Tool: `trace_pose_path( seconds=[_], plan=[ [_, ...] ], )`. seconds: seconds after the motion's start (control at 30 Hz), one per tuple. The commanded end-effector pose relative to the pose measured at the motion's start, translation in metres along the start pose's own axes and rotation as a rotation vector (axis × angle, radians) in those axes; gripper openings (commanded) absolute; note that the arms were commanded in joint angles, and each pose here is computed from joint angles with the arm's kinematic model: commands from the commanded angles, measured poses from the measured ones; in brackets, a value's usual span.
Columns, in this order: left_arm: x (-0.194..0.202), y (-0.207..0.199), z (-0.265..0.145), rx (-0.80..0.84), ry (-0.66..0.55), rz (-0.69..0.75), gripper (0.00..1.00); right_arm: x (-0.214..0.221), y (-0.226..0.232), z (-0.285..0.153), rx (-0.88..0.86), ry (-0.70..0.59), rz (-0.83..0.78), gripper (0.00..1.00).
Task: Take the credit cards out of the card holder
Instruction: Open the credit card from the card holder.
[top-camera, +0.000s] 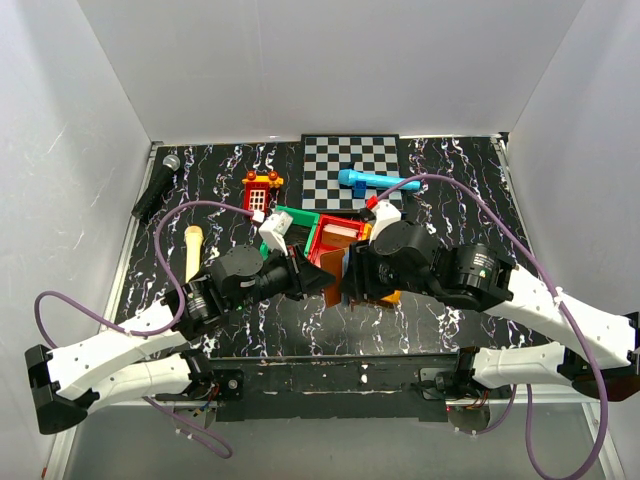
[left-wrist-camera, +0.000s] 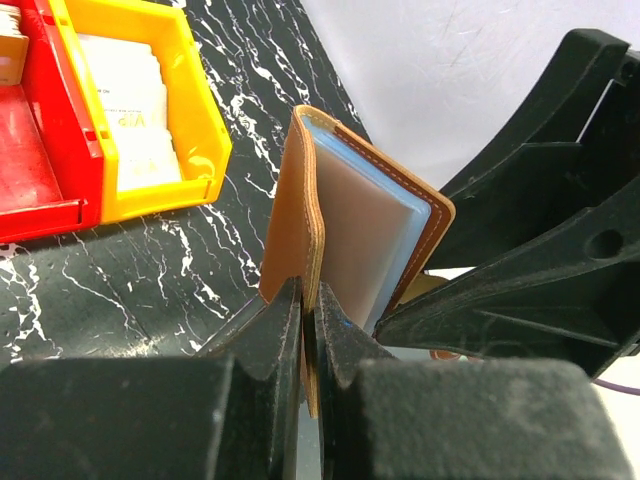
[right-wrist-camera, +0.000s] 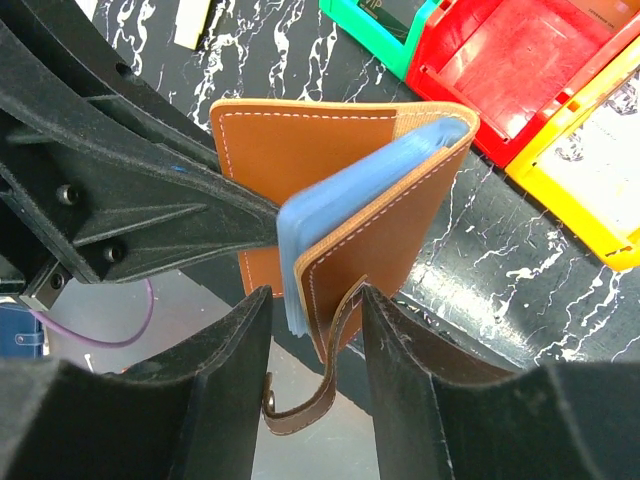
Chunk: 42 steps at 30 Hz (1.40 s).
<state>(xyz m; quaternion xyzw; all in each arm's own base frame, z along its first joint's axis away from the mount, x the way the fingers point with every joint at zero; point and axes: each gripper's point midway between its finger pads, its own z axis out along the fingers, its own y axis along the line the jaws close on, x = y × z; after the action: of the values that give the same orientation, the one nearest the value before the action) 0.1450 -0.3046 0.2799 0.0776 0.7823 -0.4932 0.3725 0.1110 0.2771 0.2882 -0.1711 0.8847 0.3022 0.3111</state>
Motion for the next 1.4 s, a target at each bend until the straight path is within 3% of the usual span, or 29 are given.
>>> trace_pose_path(
  seconds=[0.0,0.33,0.43,0.53,0.77,0.9,1.03,1.1,1.13,1.2,1.3,1.37],
  plan=[
    [-0.016,-0.014,-0.007,0.018,-0.047,0.015,0.00,-0.012,-0.002,-0.005,0.002,-0.047,0.024,0.48],
    [-0.008,-0.007,-0.005,0.002,-0.034,0.001,0.00,-0.012,0.001,-0.010,-0.043,-0.069,0.043,0.49],
    [-0.009,-0.007,-0.006,0.001,-0.037,-0.001,0.00,-0.013,-0.002,-0.012,-0.041,-0.080,0.050,0.44],
    [-0.009,-0.008,-0.006,0.004,-0.036,0.001,0.00,-0.012,-0.003,-0.012,-0.038,-0.080,0.052,0.37],
    [-0.012,-0.014,-0.010,0.034,-0.044,0.001,0.00,-0.013,-0.009,-0.013,-0.010,-0.076,0.047,0.01],
    [-0.014,-0.024,-0.018,0.105,-0.068,0.000,0.00,-0.011,-0.024,-0.018,0.028,-0.083,0.048,0.01],
    [-0.013,-0.026,-0.024,0.141,-0.079,0.000,0.01,-0.012,-0.017,-0.023,-0.044,-0.106,0.047,0.01],
    [-0.011,-0.027,-0.025,0.156,-0.085,-0.001,0.15,-0.012,-0.009,-0.026,-0.094,-0.111,0.043,0.01],
    [-0.005,-0.031,-0.027,0.191,-0.061,0.002,0.33,-0.012,-0.005,-0.027,-0.118,-0.111,0.039,0.01],
    [-0.004,-0.036,-0.028,0.235,-0.064,0.002,0.50,-0.012,0.001,-0.028,-0.145,-0.104,0.034,0.01],
    [-0.004,-0.044,-0.029,0.277,-0.061,0.006,0.65,-0.013,0.006,-0.029,-0.157,-0.089,0.029,0.01],
    [-0.004,-0.045,-0.027,0.274,-0.050,0.013,0.66,-0.016,0.006,-0.030,-0.141,-0.080,0.027,0.01]
  ],
)
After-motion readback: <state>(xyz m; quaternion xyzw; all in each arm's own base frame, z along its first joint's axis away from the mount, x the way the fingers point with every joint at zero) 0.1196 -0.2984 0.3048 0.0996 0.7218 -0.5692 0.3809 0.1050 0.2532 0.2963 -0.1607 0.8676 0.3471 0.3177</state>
